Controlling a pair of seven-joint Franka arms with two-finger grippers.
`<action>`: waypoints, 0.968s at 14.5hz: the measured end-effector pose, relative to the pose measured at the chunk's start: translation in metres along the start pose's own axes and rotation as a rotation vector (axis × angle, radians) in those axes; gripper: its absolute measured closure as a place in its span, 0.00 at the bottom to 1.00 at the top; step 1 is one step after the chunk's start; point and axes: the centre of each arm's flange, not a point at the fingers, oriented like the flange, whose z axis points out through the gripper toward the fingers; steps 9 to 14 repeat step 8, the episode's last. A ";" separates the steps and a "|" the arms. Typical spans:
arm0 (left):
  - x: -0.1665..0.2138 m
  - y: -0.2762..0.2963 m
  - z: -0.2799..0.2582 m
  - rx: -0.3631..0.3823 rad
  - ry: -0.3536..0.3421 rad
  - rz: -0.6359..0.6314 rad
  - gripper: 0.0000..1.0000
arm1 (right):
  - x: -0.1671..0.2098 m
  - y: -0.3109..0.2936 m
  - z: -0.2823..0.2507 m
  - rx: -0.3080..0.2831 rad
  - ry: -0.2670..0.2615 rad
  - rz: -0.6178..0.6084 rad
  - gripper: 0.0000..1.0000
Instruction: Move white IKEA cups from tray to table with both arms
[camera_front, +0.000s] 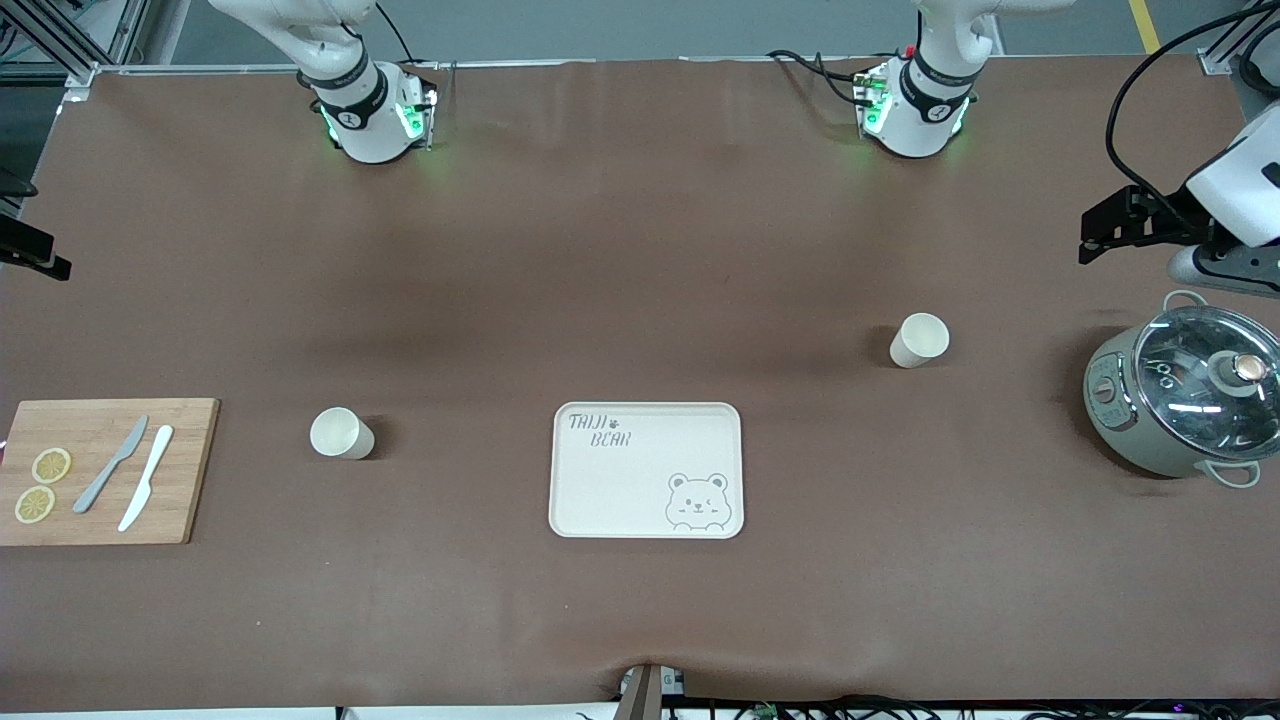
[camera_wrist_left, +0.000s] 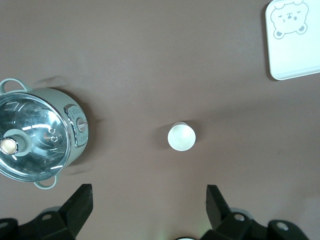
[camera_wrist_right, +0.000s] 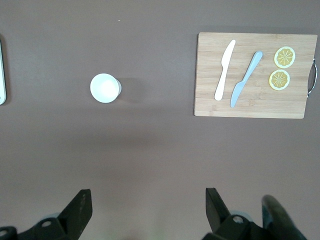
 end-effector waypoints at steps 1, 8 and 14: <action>0.000 0.000 0.000 0.000 0.000 0.000 0.00 | 0.000 -0.001 0.000 0.000 0.000 -0.002 0.00; 0.000 0.000 -0.001 0.000 0.002 -0.001 0.00 | 0.002 -0.008 0.000 0.000 0.000 -0.017 0.00; 0.000 0.000 -0.001 0.000 0.002 -0.001 0.00 | 0.002 -0.008 0.000 0.000 0.000 -0.017 0.00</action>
